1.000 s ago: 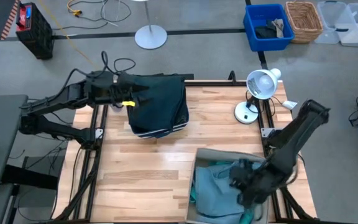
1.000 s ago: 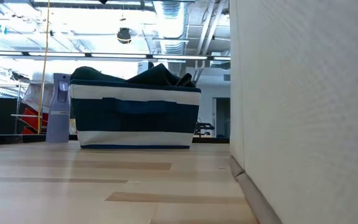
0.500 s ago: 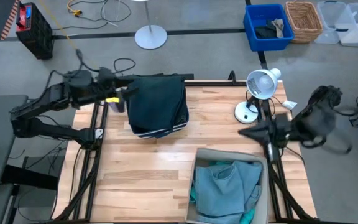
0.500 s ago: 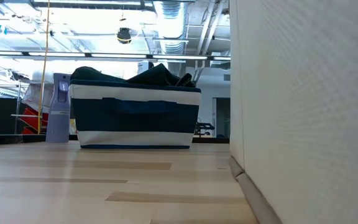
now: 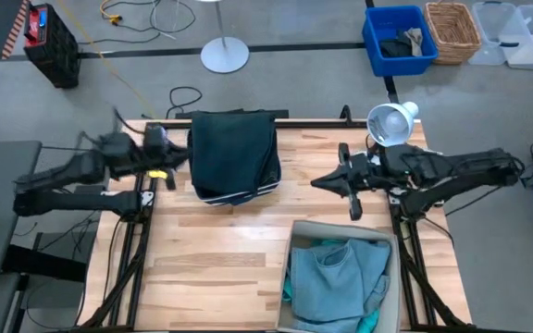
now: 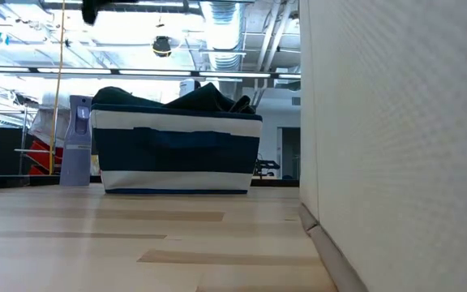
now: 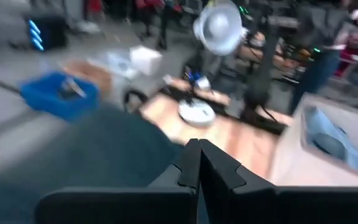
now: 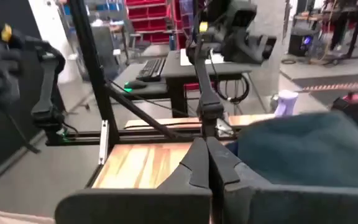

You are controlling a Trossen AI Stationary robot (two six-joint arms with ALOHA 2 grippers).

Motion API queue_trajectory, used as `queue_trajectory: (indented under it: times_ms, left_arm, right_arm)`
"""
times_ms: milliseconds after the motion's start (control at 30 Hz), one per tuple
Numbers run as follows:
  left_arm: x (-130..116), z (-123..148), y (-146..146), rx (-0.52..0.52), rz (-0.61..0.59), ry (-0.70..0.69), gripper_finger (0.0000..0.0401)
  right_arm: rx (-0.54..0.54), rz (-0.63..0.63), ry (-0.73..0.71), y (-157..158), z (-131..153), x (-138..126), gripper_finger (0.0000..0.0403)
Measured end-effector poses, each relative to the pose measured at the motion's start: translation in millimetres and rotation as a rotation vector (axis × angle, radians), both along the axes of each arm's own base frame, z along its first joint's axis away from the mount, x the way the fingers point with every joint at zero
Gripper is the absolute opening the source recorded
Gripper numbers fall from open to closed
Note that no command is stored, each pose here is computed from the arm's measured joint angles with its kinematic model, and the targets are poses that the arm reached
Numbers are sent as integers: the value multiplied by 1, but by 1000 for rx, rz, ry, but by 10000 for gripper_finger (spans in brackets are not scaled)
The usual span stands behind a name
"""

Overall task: Sort clothes
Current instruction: Return to Home Position

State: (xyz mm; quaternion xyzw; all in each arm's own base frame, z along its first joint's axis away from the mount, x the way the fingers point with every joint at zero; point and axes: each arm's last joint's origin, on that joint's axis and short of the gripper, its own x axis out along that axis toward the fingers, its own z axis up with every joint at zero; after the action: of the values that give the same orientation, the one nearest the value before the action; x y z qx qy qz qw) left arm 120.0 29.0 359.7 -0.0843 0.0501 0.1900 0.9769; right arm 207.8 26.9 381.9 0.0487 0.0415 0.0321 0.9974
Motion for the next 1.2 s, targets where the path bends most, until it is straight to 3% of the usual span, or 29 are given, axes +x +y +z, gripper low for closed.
queue_trajectory:
  times_ms: [167,300,533,833,1200]
  left_arm:
    - [16,-60,2,-100,-32,-3,1]
    - [12,-78,3,-60,16,-26,1]
    - [-3,-101,2,8,32,14,0]
    - [-5,-144,3,10,70,2,0]
    - [-19,-152,-1,44,29,-3,0]
  right_arm:
    - [111,-12,-62,-15,-40,-7,1]
    - [148,-49,-31,-22,-64,-39,0]
    - [148,-148,-177,-32,-89,-92,0]
    - [85,-154,-145,-33,-166,-90,0]
    - [-30,-103,-118,-31,-193,-101,0]
